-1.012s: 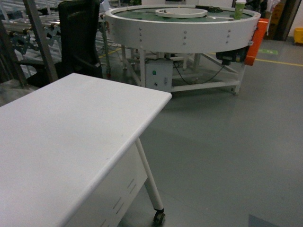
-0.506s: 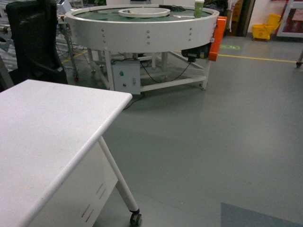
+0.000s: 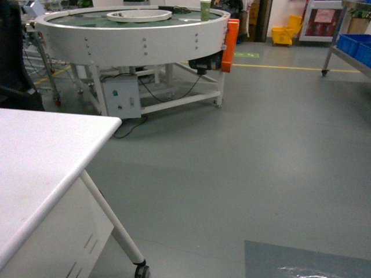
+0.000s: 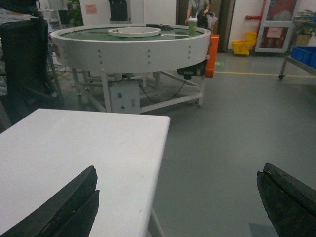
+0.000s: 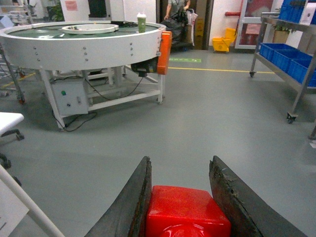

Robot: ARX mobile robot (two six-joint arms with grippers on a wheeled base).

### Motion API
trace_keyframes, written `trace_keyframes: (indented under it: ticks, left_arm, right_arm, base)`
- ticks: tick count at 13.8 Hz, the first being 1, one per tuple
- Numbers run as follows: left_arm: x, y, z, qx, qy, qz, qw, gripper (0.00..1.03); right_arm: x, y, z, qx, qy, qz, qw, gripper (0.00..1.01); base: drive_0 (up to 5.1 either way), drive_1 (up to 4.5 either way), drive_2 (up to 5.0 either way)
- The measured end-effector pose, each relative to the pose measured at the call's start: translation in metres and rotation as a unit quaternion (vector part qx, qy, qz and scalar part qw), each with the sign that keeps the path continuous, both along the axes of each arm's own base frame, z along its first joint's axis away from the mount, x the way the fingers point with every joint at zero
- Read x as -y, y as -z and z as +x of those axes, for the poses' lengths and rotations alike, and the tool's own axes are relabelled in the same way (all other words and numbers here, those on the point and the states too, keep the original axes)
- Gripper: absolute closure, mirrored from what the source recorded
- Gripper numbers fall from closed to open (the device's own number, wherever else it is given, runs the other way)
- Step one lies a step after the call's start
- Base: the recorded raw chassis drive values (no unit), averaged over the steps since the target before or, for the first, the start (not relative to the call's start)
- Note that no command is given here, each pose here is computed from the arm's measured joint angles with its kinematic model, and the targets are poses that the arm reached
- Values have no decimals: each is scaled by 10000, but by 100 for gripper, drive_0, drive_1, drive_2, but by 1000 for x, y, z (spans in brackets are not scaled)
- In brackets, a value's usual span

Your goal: Pick red block from blue box to shelf

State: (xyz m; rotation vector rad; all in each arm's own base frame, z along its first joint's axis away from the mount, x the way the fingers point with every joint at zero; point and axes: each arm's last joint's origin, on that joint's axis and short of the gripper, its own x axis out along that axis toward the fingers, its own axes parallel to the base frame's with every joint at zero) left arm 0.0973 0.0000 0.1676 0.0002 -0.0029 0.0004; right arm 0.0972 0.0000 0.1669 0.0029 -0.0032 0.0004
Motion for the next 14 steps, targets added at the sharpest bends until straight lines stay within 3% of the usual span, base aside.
trace_keyframes:
  ticks: [14]
  left_arm:
    - [0,0,0,0,0,0,10000,5]
  right_arm:
    - [0,0,0,0,0,0,10000,72]
  base:
    - [-136,-136,-136]
